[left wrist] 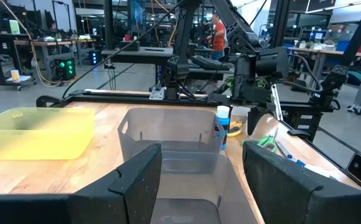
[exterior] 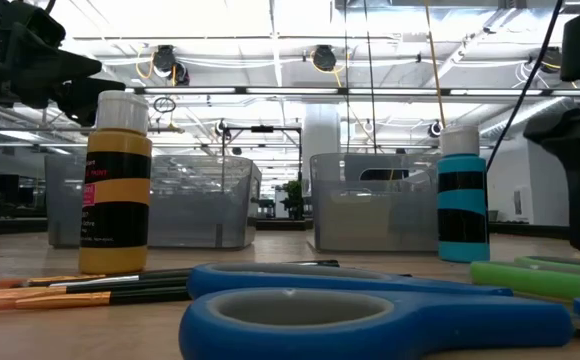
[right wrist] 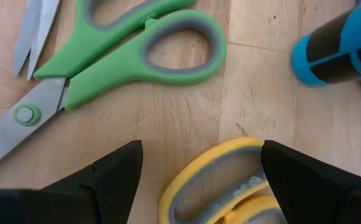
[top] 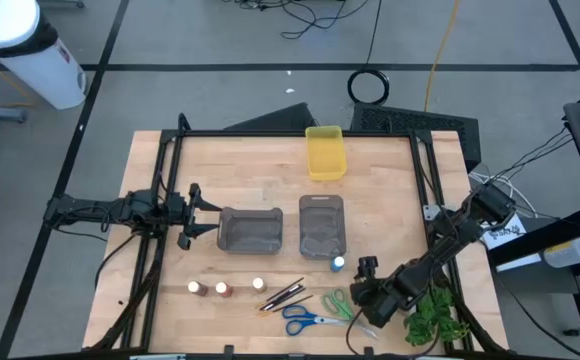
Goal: Pick & Place Paint Supplies
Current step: Put the yellow scissors into the right black bin
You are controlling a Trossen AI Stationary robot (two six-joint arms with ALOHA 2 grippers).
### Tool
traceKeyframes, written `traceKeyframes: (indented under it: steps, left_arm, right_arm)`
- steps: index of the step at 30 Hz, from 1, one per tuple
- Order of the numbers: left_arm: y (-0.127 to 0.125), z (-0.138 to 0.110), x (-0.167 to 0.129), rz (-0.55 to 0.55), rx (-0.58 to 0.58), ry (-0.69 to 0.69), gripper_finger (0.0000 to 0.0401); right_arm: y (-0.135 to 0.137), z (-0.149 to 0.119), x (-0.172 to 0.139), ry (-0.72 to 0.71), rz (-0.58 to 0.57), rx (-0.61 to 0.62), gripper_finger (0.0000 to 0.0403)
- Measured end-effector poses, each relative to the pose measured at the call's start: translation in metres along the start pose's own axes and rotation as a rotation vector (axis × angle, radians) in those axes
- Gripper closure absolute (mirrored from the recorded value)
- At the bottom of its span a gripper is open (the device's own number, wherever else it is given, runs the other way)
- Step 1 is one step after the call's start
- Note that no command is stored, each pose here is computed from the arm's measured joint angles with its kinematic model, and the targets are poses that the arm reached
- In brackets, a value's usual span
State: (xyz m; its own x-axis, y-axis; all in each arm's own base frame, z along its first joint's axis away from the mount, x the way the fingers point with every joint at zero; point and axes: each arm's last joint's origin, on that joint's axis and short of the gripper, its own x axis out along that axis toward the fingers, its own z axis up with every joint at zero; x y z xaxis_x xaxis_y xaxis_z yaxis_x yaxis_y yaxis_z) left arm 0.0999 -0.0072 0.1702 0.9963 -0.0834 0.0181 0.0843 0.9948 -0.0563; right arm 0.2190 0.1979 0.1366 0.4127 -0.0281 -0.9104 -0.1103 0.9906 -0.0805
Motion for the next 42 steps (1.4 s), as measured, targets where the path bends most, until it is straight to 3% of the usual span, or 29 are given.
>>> traceKeyframes:
  steps: [5,13,19,24,31,42]
  left_arm:
    - [0.000,0.000,0.000,0.000,0.000,0.000,0.0164]
    - [0.000,0.000,0.000,0.000,0.000,0.000,0.0164]
    - [0.000,0.000,0.000,0.000,0.000,0.001,0.0164]
    - [0.000,0.000,0.000,0.000,0.000,0.001,0.0164]
    - [0.000,0.000,0.000,0.000,0.000,0.001,0.0164]
    - [0.000,0.000,0.000,0.000,0.000,0.001,0.0164]
  right_arm:
    - [-0.004,0.005,-0.011,-0.032,0.022,0.021,0.0094]
    - [-0.010,0.007,-0.057,-0.118,0.109,0.193,0.0094]
    - [0.005,-0.010,-0.072,-0.051,0.197,0.184,0.0094]
    - [0.013,-0.023,-0.070,0.006,0.175,0.207,0.0100]
    - [0.011,-0.043,-0.045,0.061,0.127,0.267,0.0161]
    - [-0.004,-0.055,-0.017,0.040,0.196,0.340,0.0270]
